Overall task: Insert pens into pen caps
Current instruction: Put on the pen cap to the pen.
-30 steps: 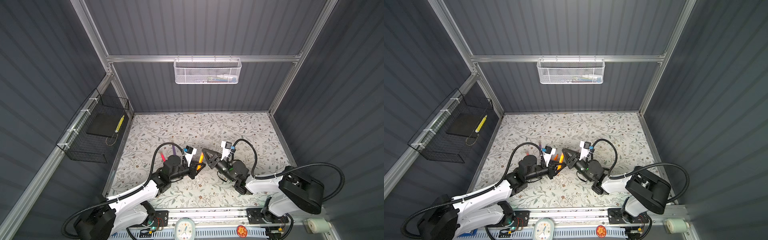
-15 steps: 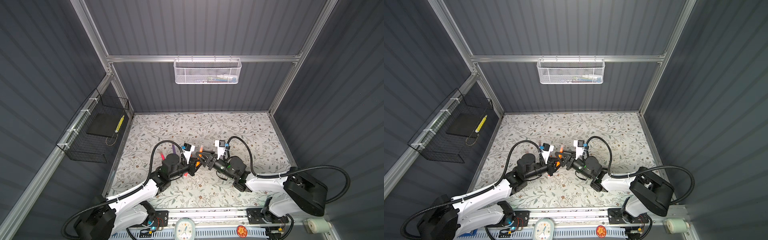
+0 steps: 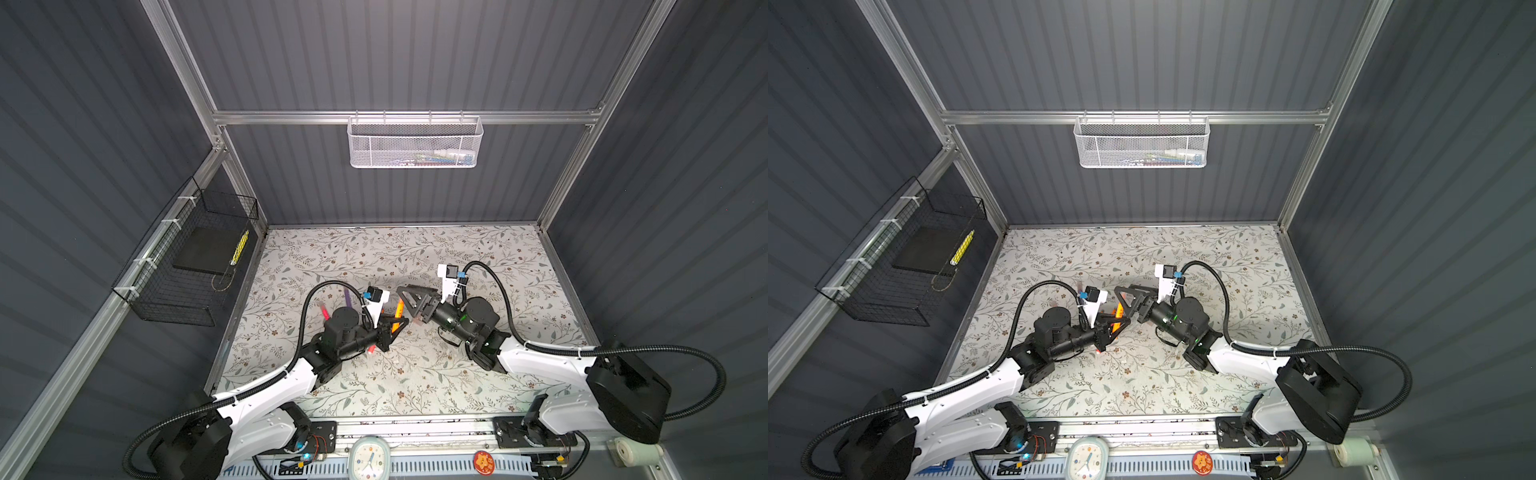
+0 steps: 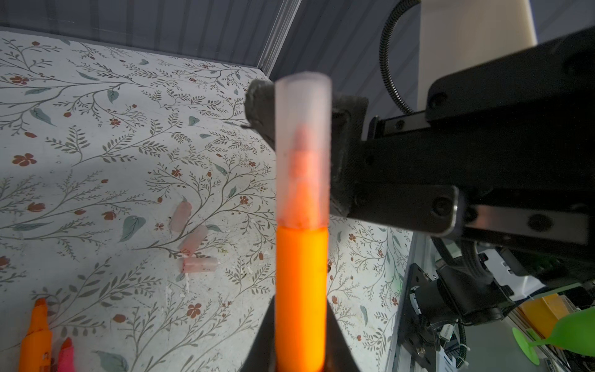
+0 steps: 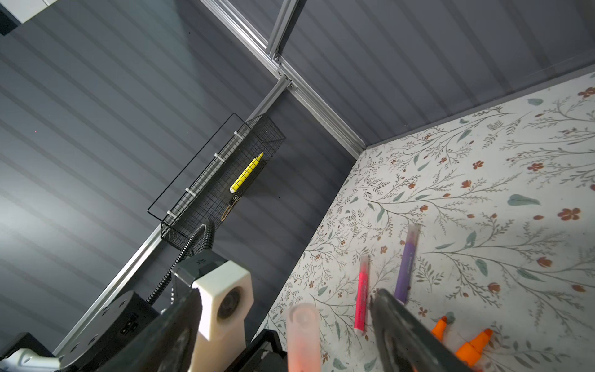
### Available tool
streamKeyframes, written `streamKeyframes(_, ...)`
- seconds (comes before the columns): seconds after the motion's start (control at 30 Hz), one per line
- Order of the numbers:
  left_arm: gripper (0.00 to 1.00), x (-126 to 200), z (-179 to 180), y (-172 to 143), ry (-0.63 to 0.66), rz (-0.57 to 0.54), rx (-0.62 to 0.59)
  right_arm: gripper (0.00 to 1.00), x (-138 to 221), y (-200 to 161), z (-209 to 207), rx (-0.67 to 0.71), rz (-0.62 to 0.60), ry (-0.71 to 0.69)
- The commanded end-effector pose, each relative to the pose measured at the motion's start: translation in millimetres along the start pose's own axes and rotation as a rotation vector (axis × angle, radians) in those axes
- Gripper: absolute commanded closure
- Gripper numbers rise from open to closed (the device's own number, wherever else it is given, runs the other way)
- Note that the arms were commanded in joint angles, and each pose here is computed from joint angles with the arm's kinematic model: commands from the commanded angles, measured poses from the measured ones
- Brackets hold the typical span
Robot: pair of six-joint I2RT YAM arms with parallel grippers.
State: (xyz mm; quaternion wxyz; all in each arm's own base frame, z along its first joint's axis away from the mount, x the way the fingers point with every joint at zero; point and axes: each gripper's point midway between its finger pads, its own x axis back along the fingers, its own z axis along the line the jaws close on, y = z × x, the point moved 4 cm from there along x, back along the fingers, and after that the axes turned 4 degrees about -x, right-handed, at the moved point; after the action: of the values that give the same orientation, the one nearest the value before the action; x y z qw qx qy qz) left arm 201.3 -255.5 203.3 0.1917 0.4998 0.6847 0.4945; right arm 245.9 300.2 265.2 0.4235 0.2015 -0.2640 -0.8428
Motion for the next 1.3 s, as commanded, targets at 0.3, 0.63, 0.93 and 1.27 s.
streamKeyframes(0.3, 1.0, -3, 1, 4, -0.003, -0.009, -0.031, 0.68, -15, -3, 4, 0.007, 0.071, -0.004)
streamKeyframes(0.63, 1.0, -3, 0, 7, -0.002, -0.014, -0.032, 1.0, -15, -14, -3, 0.005, 0.097, -0.028)
streamKeyframes(0.93, 1.0, -1, 2, 10, 0.019, -0.027, -0.026, 1.0, -13, -22, -3, 0.014, 0.105, -0.039)
streamKeyframes(1.27, 1.0, 13, 10, 61, 0.181, -0.108, -0.085, 1.0, 0, -69, -21, 0.112, 0.212, -0.147)
